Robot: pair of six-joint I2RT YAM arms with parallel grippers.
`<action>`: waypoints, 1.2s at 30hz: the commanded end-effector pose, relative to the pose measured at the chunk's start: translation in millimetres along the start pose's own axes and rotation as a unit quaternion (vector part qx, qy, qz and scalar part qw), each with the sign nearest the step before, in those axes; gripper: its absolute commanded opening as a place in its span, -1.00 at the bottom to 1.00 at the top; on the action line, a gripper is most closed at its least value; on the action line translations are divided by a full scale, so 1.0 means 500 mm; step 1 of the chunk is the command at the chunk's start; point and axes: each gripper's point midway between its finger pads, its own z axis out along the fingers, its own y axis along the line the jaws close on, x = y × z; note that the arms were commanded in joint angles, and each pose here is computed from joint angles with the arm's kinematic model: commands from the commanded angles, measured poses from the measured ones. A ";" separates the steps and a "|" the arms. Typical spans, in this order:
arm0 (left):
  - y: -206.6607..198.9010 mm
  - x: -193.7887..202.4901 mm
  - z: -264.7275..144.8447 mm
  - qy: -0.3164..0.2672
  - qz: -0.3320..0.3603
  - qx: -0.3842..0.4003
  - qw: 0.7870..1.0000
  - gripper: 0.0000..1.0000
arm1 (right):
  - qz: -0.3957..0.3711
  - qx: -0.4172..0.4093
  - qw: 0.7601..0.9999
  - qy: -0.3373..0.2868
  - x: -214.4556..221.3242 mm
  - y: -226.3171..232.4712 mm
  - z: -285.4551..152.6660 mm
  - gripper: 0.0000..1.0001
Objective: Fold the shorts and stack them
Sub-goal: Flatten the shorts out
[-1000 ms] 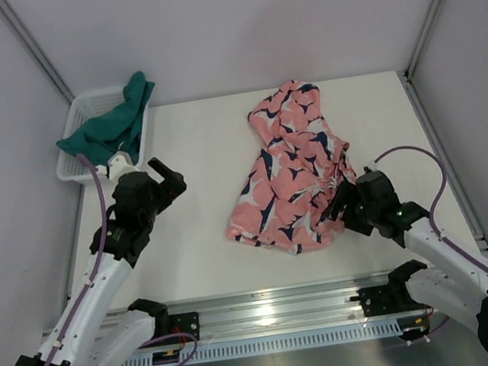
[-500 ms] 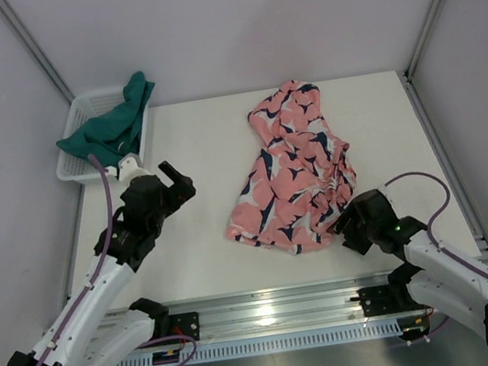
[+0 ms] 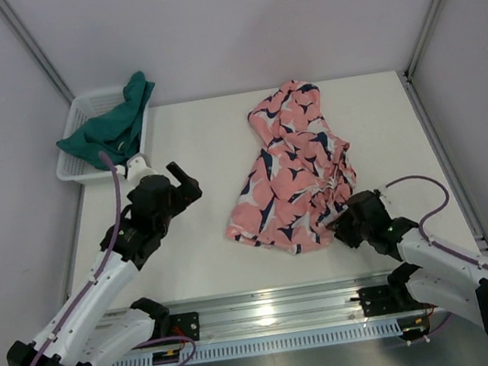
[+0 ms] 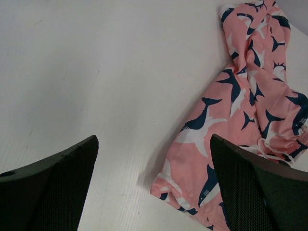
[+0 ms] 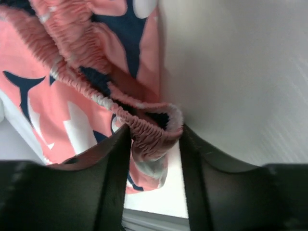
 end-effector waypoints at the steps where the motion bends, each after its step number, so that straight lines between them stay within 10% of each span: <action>1: -0.011 -0.014 0.001 -0.017 -0.013 0.003 1.000 0.98 | 0.017 0.028 0.999 -0.037 -0.020 -0.019 0.013 -0.40; 4: -0.017 -0.002 0.006 -0.008 -0.014 0.009 1.000 0.98 | 0.007 0.039 0.997 -0.068 -0.049 -0.012 -0.003 -1.00; 15: -0.121 0.092 0.024 0.017 0.065 0.061 0.996 0.98 | -0.150 0.027 0.965 -0.212 -0.249 0.255 -0.171 -1.00; 22: -0.261 0.192 0.005 0.010 0.231 0.226 0.946 0.98 | -0.141 -0.022 0.970 -0.196 -0.348 0.326 -0.168 -1.00; 36: -0.335 0.344 -0.056 0.029 0.285 0.365 0.886 0.98 | -0.148 -0.032 0.973 -0.172 -0.388 0.384 -0.122 -1.00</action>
